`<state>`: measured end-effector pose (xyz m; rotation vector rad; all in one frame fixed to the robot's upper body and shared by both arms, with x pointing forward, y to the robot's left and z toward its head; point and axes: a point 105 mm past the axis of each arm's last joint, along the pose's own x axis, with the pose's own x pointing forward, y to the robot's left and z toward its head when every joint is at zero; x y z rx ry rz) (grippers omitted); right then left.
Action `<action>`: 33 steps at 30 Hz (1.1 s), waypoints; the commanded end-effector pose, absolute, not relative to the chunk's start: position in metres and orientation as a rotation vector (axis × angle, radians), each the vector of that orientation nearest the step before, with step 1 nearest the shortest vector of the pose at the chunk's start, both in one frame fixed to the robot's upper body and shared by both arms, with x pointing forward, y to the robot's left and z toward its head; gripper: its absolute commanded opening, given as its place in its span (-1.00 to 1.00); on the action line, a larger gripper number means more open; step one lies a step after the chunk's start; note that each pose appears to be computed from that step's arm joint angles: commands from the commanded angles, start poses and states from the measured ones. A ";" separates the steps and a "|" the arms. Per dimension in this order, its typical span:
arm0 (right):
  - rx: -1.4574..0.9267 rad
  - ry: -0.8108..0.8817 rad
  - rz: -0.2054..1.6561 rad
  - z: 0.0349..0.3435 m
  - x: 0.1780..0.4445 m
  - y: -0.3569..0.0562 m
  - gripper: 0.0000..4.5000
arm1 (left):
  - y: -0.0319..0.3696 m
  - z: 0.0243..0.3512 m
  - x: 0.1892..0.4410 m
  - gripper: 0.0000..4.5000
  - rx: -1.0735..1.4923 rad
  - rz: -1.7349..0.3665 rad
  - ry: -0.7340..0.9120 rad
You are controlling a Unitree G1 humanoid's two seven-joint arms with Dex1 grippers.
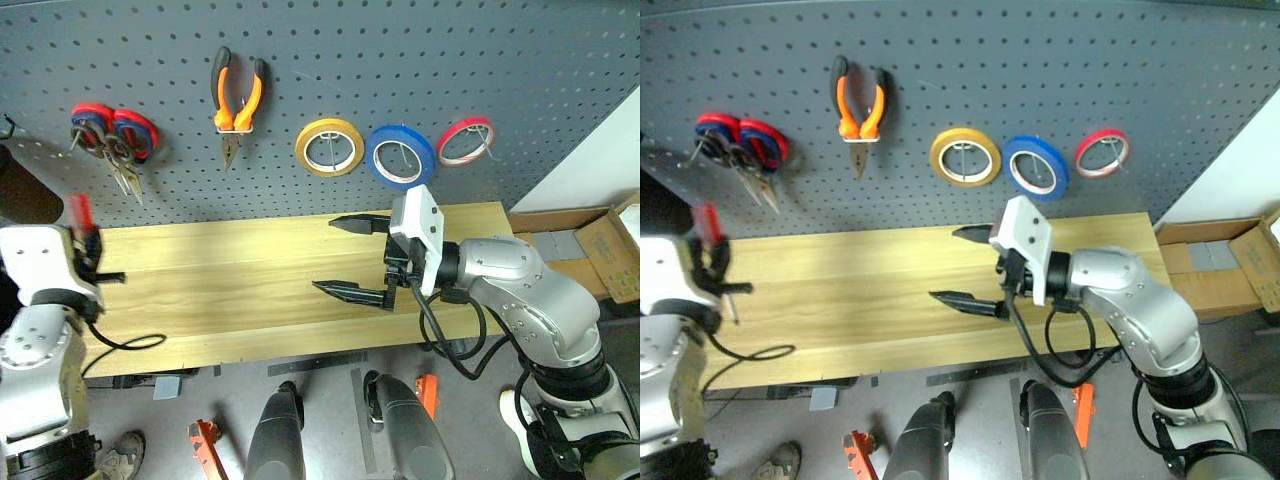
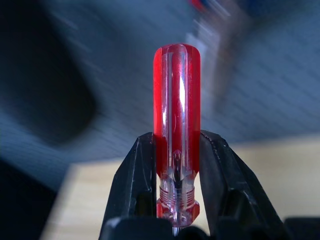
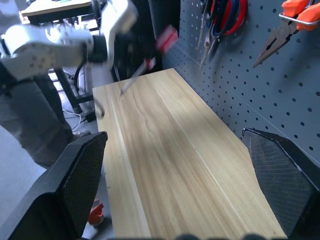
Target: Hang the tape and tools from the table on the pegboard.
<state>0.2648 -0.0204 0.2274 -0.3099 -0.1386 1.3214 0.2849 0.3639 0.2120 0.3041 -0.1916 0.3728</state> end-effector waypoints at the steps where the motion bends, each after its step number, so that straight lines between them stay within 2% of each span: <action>1: -0.318 -0.238 1.360 0.248 0.259 -0.020 1.00 | 0.360 0.258 0.280 -0.63 0.347 0.384 -0.354; 6: -0.241 -0.233 1.378 0.265 0.265 -0.020 1.00 | 0.347 0.280 0.291 -0.63 0.289 0.300 -0.426; 11: -0.236 -0.245 1.368 0.275 0.275 -0.023 1.00 | 0.341 0.324 0.295 -0.63 0.263 0.265 -0.560; 20: -0.246 -0.247 1.368 0.275 0.278 -0.022 1.00 | 0.375 0.391 0.292 -0.63 0.146 0.322 -0.717; 24: -0.241 -0.252 1.365 0.277 0.278 -0.023 1.00 | 0.382 0.403 0.289 -0.63 0.129 0.334 -0.753; 29: -0.154 -0.348 1.381 0.298 0.274 -0.023 1.00 | 0.384 0.415 0.285 -0.63 0.145 0.329 -0.780; 33: -0.173 -0.357 1.395 0.295 0.273 -0.022 1.00 | 0.383 0.428 0.279 -0.63 0.176 0.334 -0.809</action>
